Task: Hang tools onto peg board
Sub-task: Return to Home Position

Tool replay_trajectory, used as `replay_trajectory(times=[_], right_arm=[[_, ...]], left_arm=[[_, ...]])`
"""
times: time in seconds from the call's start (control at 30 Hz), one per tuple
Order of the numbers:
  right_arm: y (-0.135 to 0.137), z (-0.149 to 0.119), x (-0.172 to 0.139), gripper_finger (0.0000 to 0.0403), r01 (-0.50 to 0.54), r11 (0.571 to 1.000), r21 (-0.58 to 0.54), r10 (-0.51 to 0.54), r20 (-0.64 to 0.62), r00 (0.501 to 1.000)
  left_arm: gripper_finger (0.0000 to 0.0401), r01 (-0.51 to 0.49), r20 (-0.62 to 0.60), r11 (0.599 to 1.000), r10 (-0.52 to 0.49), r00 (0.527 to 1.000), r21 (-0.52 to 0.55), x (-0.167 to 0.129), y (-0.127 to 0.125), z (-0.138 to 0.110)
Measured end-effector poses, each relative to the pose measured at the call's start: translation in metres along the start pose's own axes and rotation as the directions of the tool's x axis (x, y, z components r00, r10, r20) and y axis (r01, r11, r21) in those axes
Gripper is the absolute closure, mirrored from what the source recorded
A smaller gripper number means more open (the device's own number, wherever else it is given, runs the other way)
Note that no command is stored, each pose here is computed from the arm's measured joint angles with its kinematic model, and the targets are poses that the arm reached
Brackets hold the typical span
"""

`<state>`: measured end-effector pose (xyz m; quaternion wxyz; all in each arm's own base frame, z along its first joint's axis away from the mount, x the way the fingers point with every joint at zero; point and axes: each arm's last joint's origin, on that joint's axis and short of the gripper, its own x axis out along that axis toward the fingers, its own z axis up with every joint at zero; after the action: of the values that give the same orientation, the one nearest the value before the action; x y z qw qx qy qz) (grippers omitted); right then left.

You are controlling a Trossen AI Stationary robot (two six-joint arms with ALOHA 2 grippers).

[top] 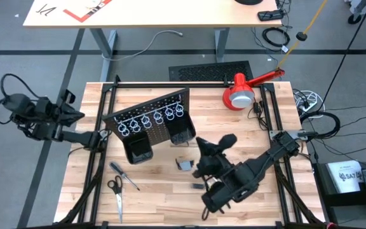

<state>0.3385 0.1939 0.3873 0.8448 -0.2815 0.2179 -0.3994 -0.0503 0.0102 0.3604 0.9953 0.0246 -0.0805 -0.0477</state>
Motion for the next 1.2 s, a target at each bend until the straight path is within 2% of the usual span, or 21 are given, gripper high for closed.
replay_trajectory(times=[0.1, 0.17, 0.23, 0.37, 0.5, 0.63, 0.7, 0.8, 0.87, 1.0, 1.03, 1.13, 1.2], right_arm=[[0.0, -0.004, -0.015, 0.0402, -0.005, 1.0, -0.016, 0.006, 0.041, 0.999], [-0.003, -0.007, -0.024, 0.0402, -0.014, 0.999, 0.036, 0.011, 0.063, 0.998], [-0.007, -0.013, -0.035, 0.0402, -0.034, 0.999, 0.029, 0.031, 0.082, 0.996], [-0.012, -0.028, -0.044, 0.0402, -0.051, 0.989, 0.139, 0.035, 0.111, 0.993], [0.006, -0.037, -0.03, 0.0403, -0.065, 0.978, 0.199, 0.053, 0.066, 0.996], [0.032, -0.033, -0.006, 0.0403, -0.173, 0.966, 0.191, 0.179, -0.012, 0.984], [0.046, -0.026, 0.006, 0.0403, -0.286, 0.941, 0.182, 0.291, -0.002, 0.957], [0.063, -0.01, 0.023, 0.0403, -0.459, 0.872, 0.167, 0.441, 0.135, 0.887], [0.068, -0.004, 0.032, 0.0403, -0.497, 0.857, 0.135, 0.46, 0.232, 0.857], [0.061, 0.006, 0.057, 0.0403, -0.503, 0.862, 0.066, 0.457, 0.328, 0.827], [0.057, 0.008, 0.065, 0.0403, -0.531, 0.846, 0.052, 0.482, 0.354, 0.802], [0.042, 0.016, 0.09, 0.0403, -0.637, 0.771, 0.007, 0.562, 0.462, 0.686], [0.029, 0.017, 0.104, 0.0403, -0.659, 0.752, -0.01, 0.582, 0.481, 0.656]], left_arm=[[0.0392, -0.014, -0.035, 1.0, 0.014, 0.999, 0.001, 0.003, 0.0, -0.007], [0.0395, -0.039, -0.065, 0.999, 0.039, 0.997, 0.006, 0.006, 0.0, -0.011], [0.0396, -0.056, -0.092, 0.998, 0.056, 0.994, 0.009, 0.01, 0.0, -0.016], [0.0396, -0.062, -0.099, 0.998, 0.063, 0.993, 0.017, 0.018, -0.001, -0.022], [0.0397, -0.066, -0.102, 0.996, 0.072, 0.992, 0.054, 0.021, -0.001, -0.025], [0.0397, -0.096, -0.069, 0.993, 0.101, 0.992, 0.063, 0.021, 0.0, -0.022], [0.0398, -0.104, -0.048, 0.993, 0.107, 0.993, 0.061, 0.021, 0.0, -0.02], [0.0398, -0.116, -0.039, 0.991, 0.119, 0.992, 0.072, 0.021, 0.001, -0.019], [0.0396, -0.119, -0.034, 0.99, 0.122, 0.992, 0.069, 0.021, 0.001, -0.019], [0.0394, -0.126, -0.034, 0.99, 0.129, 0.991, 0.068, 0.021, 0.001, -0.019], [0.0394, -0.129, -0.034, 0.989, 0.132, 0.991, 0.069, 0.021, 0.001, -0.019], [0.0393, -0.153, -0.036, 0.985, 0.156, 0.987, 0.076, 0.021, 0.002, -0.019], [0.0393, -0.166, -0.036, 0.983, 0.169, 0.985, 0.078, 0.021, 0.002, -0.019]])
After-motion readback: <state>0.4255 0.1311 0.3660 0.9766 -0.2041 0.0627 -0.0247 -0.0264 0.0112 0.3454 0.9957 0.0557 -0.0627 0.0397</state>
